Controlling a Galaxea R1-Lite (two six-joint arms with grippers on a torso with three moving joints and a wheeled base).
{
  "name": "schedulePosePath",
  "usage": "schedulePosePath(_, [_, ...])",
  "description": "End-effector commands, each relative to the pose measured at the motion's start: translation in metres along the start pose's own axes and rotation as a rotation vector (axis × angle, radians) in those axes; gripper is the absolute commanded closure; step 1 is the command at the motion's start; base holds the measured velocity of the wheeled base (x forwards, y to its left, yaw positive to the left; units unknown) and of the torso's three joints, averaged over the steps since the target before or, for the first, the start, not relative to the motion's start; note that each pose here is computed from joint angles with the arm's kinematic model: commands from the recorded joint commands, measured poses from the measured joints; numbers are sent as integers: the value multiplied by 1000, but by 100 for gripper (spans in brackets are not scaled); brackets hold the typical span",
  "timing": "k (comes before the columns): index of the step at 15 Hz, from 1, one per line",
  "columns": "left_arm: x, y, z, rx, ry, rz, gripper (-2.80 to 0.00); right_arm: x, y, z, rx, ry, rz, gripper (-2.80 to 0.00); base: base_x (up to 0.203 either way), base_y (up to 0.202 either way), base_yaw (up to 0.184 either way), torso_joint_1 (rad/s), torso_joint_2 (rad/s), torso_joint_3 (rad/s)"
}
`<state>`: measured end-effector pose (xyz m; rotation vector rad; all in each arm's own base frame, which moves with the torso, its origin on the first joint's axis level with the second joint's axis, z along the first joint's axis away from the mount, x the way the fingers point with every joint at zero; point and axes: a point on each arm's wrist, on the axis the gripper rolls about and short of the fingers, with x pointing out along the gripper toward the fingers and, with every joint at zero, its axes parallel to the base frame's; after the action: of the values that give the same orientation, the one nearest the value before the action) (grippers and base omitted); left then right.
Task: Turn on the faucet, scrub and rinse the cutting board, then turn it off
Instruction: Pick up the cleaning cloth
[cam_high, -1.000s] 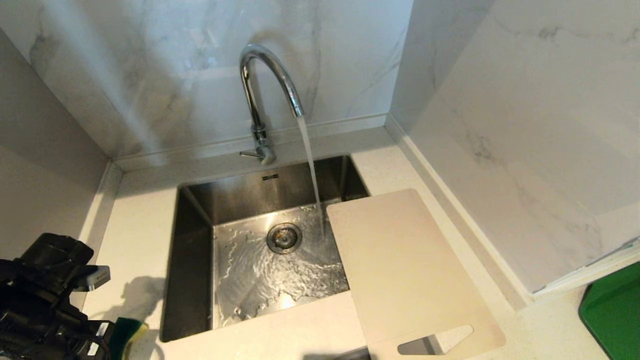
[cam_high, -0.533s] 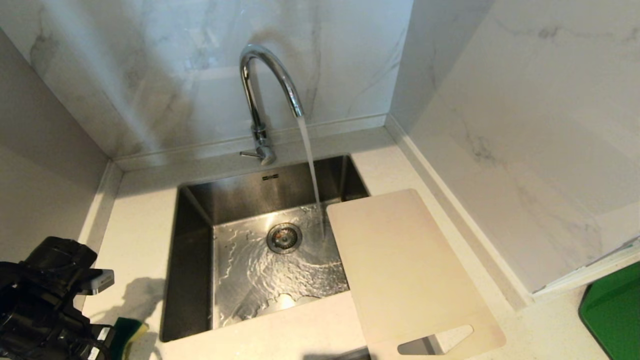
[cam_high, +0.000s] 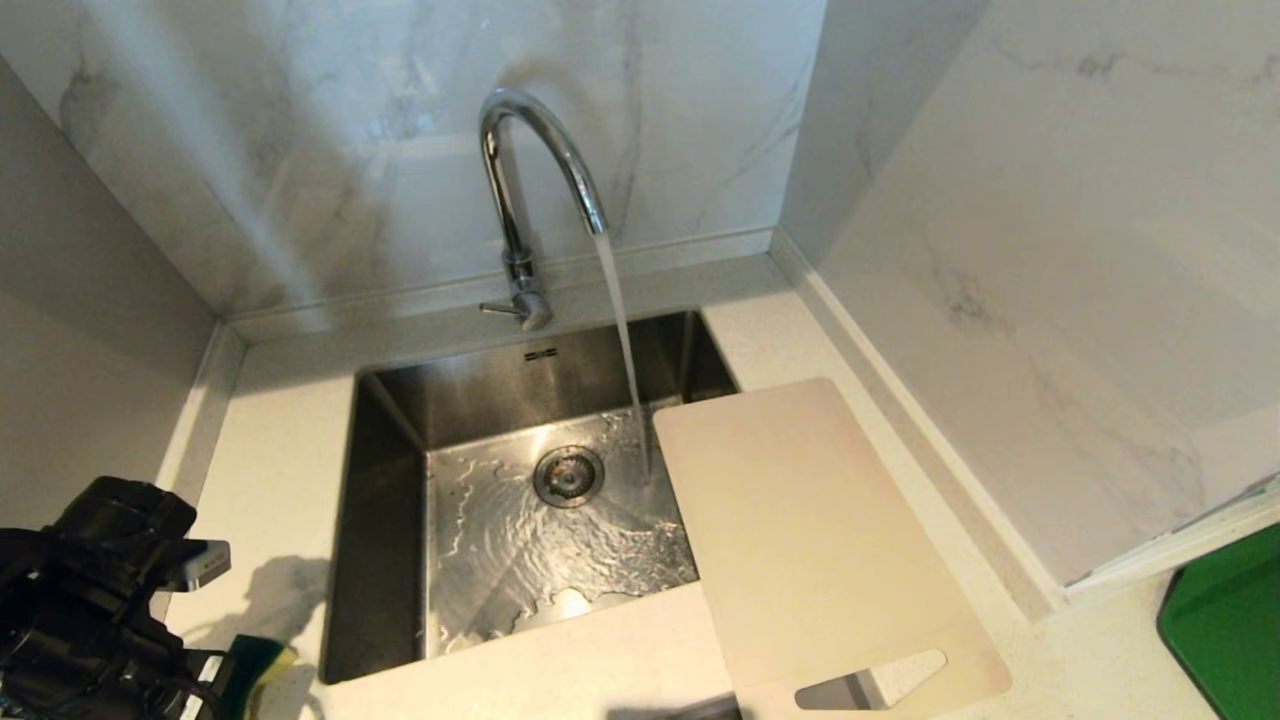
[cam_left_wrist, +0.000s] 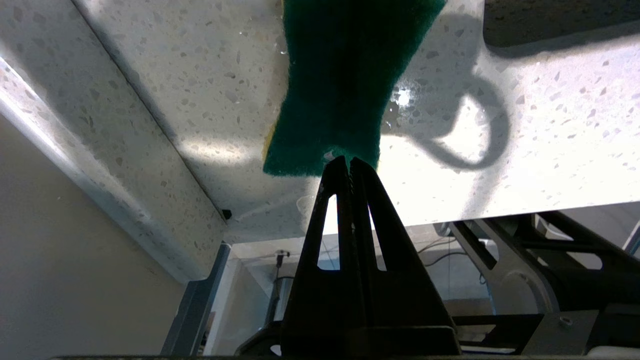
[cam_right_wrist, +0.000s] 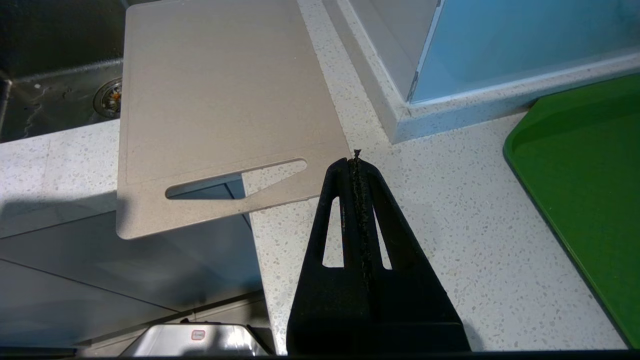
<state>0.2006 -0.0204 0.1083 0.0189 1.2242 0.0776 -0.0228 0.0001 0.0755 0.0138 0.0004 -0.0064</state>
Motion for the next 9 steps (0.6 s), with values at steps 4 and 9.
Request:
schedulePosePath(4, [1,0,-1,-6,-2,-1,0,0,0,0,0,1,0,0,0,0,0,0,0,0])
schedulePosePath(9, [0,0,-2,-5,-3,-1,0,0,0,0,0,1,0,0,0,0,0,0,0,0])
